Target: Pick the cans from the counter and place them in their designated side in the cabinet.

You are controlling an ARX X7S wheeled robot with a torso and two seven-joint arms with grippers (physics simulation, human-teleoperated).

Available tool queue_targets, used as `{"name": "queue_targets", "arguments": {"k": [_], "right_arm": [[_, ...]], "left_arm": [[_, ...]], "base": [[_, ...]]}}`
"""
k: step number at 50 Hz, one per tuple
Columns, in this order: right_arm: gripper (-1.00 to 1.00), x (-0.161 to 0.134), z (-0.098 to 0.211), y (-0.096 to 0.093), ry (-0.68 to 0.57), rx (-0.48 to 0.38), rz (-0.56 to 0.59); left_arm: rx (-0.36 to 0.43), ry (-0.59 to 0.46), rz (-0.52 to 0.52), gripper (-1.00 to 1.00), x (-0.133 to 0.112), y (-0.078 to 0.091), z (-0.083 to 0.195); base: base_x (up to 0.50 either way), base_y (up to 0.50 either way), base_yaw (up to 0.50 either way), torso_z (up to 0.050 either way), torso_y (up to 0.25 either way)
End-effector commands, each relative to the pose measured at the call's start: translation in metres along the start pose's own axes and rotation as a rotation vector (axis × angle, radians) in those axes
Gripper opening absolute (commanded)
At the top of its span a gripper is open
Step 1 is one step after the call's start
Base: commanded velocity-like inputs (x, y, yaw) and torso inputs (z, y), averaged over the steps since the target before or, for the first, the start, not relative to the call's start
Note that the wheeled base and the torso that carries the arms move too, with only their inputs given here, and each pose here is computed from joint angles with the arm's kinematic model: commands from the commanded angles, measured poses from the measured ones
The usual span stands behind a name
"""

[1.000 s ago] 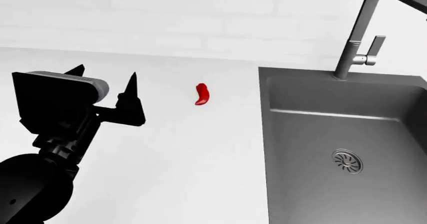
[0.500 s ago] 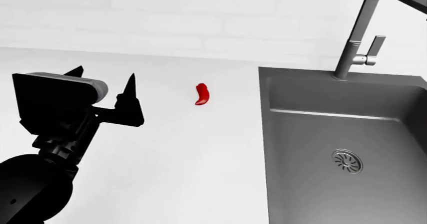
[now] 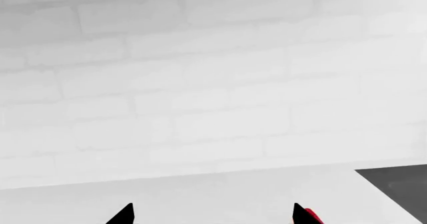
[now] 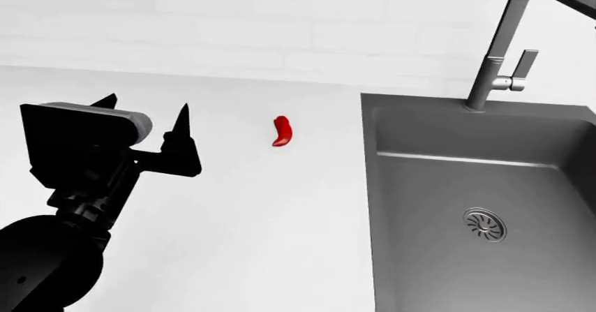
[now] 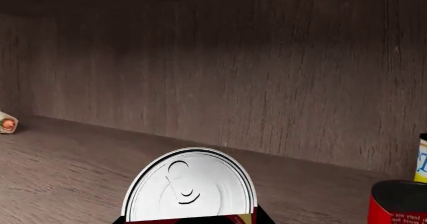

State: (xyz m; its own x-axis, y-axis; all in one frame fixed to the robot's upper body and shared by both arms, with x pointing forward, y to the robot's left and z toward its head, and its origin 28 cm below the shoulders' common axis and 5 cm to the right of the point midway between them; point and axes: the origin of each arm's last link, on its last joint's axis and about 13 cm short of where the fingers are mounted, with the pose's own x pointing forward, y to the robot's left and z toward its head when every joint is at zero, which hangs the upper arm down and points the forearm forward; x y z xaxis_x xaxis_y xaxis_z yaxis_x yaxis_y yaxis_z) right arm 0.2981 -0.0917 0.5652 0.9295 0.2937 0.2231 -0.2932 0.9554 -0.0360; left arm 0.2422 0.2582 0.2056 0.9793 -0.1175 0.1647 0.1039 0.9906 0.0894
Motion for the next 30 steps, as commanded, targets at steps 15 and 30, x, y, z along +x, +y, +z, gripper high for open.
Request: {"name": "queue_targets", "arguments": {"k": [15, 30], "right_arm": [[1.0, 0.0008, -0.0036, -0.0073, 0.025, -0.027, -0.044], [1.0, 0.0008, -0.0029, -0.008, 0.018, -0.04, -0.026]], "left_arm": [[-0.003, 0.002, 0.003, 1.0, -0.0007, -0.0008, 0.0001], [0.0, 0.0, 0.003, 1.0, -0.0001, -0.0001, 0.0012]], "base": [[0.0, 0.0, 0.0, 0.0, 0.0], [0.0, 0.0, 0.0, 0.0, 0.0]]}}
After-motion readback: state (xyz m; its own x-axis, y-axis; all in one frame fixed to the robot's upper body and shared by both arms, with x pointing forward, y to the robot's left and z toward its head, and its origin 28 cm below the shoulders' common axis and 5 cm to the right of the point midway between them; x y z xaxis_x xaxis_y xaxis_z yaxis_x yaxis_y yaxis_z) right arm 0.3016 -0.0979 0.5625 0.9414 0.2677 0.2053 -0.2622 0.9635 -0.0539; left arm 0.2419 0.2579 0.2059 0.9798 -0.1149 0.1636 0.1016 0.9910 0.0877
